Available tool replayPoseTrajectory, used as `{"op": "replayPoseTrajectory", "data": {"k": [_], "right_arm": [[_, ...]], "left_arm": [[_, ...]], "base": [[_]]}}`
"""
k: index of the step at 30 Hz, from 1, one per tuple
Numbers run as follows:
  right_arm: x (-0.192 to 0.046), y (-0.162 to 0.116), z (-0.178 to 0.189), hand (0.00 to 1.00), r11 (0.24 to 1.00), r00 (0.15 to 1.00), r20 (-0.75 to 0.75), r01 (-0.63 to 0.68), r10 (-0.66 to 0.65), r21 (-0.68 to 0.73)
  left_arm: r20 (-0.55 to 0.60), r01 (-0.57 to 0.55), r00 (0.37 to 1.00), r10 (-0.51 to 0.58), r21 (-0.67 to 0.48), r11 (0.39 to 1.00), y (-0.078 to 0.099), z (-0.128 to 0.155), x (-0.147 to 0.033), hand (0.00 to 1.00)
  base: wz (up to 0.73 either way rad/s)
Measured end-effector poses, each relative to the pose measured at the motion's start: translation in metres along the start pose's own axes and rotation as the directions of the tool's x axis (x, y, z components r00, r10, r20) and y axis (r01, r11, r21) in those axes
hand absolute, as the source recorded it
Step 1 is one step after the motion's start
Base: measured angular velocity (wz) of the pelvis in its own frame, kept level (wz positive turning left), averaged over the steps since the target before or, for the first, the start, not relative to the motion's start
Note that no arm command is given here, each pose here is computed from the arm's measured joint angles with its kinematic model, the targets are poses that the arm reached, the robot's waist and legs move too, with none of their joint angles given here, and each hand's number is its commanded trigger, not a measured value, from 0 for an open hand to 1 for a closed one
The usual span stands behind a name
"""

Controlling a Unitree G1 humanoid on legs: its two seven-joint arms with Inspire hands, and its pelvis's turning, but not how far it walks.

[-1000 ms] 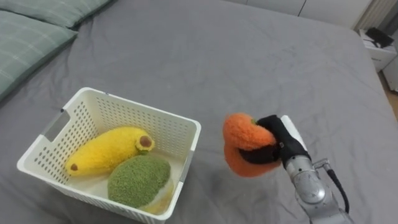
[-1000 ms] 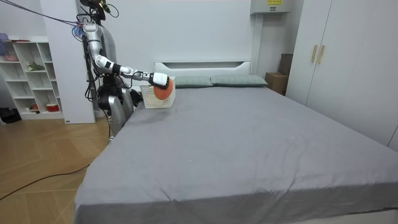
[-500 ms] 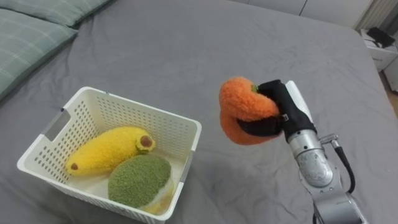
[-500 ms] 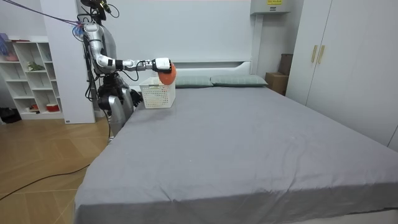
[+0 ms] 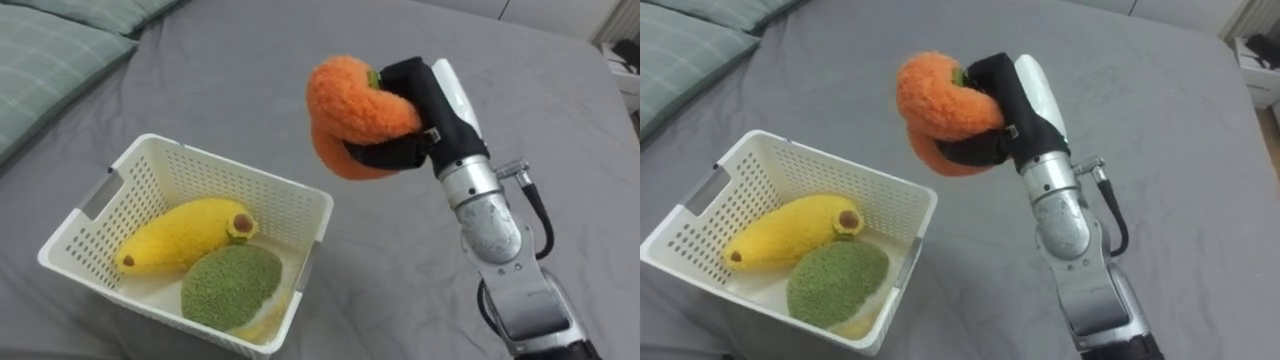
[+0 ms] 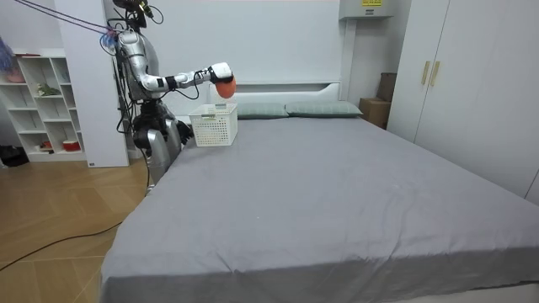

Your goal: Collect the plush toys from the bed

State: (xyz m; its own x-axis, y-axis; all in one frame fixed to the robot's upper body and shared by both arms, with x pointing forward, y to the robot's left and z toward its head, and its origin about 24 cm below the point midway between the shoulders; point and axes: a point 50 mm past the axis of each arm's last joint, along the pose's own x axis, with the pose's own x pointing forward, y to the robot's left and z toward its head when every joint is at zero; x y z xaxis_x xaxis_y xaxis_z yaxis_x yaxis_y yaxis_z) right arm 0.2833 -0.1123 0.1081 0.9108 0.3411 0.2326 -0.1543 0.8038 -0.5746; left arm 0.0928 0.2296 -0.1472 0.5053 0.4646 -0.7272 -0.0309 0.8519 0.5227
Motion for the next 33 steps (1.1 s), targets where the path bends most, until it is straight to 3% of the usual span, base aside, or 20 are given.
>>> {"op": "replayPoseTrajectory", "data": {"k": [6,9,10,11,21,33], "right_arm": [[0.013,0.018,0.02,0.83,0.995,0.992,0.074,-0.098,0.098,-0.002],[0.014,0.032,0.027,0.47,0.988,0.985,0.083,-0.154,0.154,-0.008],[0.014,0.035,0.028,0.08,0.986,0.983,0.085,-0.165,0.164,-0.005],[0.015,0.039,0.03,0.0,0.983,0.978,0.092,-0.186,0.186,-0.008],[0.017,0.053,0.036,0.0,0.952,0.947,0.1,-0.305,0.306,-0.02],[0.017,0.056,0.03,0.0,0.95,0.947,0.072,-0.312,0.313,-0.014]], "left_arm": [[0.024,0.01,1.0,-0.011,0.052,0.999,-0.003,0.007,0.001,0.0],[0.037,0.009,0.999,-0.012,0.078,0.997,-0.003,0.011,0.002,0.0],[0.039,0.009,0.999,-0.012,0.082,0.997,-0.003,0.011,0.002,0.0],[0.043,0.009,0.999,-0.013,0.089,0.996,-0.003,0.012,0.003,0.0],[0.075,0.003,0.997,-0.01,0.086,0.996,-0.001,0.025,0.007,0.0],[0.074,-0.001,0.997,-0.006,0.098,0.995,0.002,0.024,0.008,0.0]], "base": [[-0.01],[0.09],[0.13],[0.08],[0.06],[0.01]]}}
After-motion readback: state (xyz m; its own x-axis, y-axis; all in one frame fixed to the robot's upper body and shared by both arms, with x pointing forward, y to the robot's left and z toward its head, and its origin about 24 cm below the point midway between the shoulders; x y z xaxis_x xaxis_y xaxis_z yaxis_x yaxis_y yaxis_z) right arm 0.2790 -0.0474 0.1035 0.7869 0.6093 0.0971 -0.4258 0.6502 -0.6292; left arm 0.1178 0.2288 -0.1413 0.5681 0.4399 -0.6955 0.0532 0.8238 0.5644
